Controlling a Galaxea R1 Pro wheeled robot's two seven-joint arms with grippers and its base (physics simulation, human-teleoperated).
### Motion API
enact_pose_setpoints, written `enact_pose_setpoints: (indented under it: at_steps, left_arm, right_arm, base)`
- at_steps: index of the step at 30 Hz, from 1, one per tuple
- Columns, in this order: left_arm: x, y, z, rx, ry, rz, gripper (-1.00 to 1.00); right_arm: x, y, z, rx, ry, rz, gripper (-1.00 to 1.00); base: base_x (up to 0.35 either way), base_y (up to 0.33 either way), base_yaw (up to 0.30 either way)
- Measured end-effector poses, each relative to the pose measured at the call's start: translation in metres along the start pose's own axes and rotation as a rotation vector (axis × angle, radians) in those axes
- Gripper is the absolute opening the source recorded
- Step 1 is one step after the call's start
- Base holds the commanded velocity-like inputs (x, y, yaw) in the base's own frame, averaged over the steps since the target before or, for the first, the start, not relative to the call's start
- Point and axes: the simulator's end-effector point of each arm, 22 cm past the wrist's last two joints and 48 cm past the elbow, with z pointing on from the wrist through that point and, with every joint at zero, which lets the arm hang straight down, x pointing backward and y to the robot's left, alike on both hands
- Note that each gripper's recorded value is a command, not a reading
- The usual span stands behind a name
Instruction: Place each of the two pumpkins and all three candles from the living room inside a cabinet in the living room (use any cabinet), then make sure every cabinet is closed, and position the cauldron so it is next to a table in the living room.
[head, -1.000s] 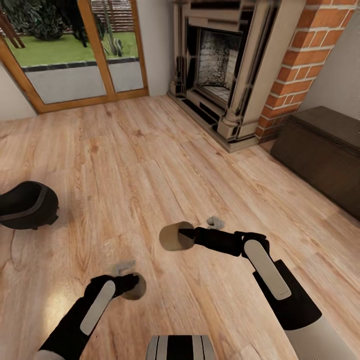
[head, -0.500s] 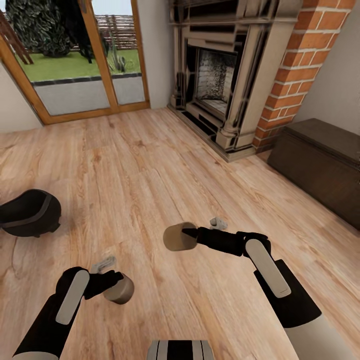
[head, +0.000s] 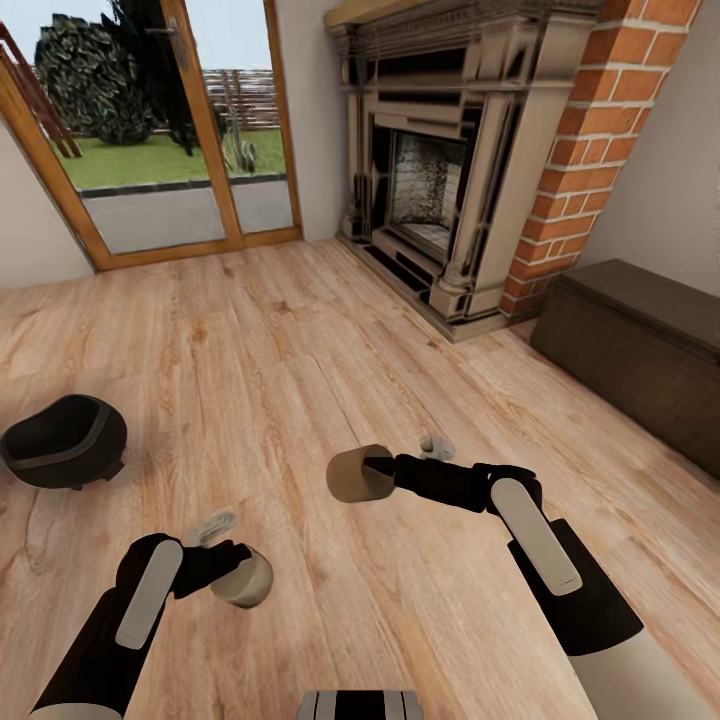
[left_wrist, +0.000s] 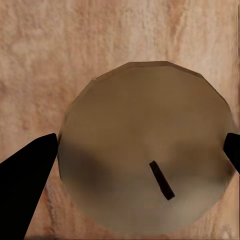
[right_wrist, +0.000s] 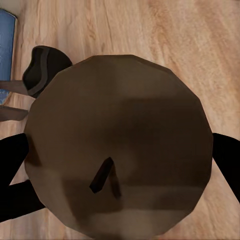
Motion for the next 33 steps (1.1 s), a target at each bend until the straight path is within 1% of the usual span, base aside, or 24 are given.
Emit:
enact_pose_setpoints:
  at_steps: [7, 9, 11, 15, 27, 33]
  left_arm:
    - [-0.008, -0.005, -0.012, 0.012, -0.026, 0.002, -1.00]
    - [-0.010, -0.005, -0.016, 0.014, -0.034, 0.005, -1.00]
    - [-0.012, -0.007, -0.019, 0.019, -0.041, 0.004, -1.00]
    - [-0.017, -0.010, -0.027, 0.027, -0.055, 0.005, -1.00]
    - [-0.029, -0.017, -0.049, 0.046, -0.099, 0.010, -1.00]
    - [-0.034, -0.022, -0.060, 0.057, -0.120, 0.012, -1.00]
  right_arm:
    - [-0.008, 0.013, -0.009, -0.010, -0.020, -0.018, -1.00]
    - [-0.012, 0.015, -0.013, -0.011, -0.029, -0.020, -1.00]
    - [-0.019, 0.013, -0.018, -0.004, -0.047, -0.017, -1.00]
    - [-0.023, 0.013, -0.022, 0.002, -0.056, -0.010, -1.00]
    - [-0.034, 0.032, -0.039, -0.008, -0.088, -0.039, -1.00]
    - [-0.039, 0.042, -0.047, -0.014, -0.103, -0.054, -1.00]
  base:
    - [0.000, 0.000, -0.003]
    - [0.000, 0.000, -0.141]
    - [0.000, 0.000, -0.230]
    - [0.000, 0.000, -0.268]
    - [-0.003, 0.000, -0.276]
    - [-0.144, 0.000, -0.267]
